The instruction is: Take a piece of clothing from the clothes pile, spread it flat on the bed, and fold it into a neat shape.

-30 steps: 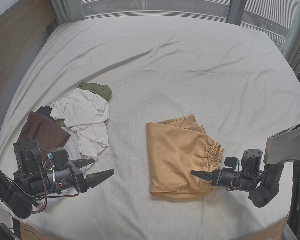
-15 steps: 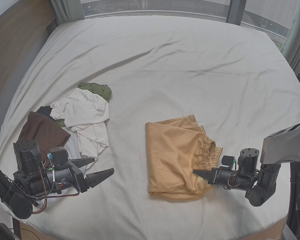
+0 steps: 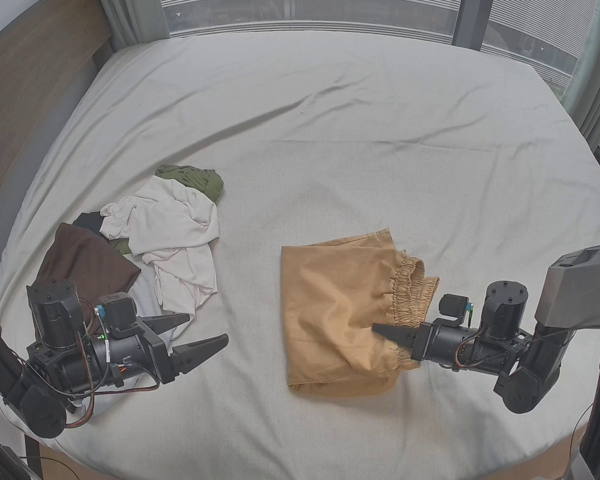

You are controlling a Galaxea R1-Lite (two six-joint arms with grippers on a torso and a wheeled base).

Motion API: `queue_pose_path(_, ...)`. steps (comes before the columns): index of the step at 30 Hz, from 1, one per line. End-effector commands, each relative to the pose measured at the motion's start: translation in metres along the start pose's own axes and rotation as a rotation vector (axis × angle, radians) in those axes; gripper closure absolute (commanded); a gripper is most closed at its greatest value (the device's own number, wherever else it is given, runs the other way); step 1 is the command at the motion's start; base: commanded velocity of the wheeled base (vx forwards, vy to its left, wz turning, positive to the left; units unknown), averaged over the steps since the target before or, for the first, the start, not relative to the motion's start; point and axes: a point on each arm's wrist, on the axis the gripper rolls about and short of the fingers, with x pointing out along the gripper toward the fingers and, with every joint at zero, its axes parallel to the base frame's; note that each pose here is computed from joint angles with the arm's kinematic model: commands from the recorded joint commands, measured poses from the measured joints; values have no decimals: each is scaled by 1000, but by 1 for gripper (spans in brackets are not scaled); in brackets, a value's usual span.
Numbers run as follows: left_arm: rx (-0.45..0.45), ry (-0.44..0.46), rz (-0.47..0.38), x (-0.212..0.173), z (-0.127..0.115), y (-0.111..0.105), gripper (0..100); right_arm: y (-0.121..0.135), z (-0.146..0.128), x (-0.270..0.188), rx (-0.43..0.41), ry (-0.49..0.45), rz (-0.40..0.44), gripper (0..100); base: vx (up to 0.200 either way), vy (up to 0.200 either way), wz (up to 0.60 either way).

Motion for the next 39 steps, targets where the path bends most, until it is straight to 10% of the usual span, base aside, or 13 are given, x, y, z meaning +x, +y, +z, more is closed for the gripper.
queue_pose_path(1, -14, -10, -2, 0, 1, 0, 0, 33, 30, -5, -43, -101, 102, 100, 0, 0, 0)
queue_pose_path(39, -26, -48, -6, -1, 5, 0, 0, 93, 158, 27, -100, -247, 193, 100, 0, 0, 0)
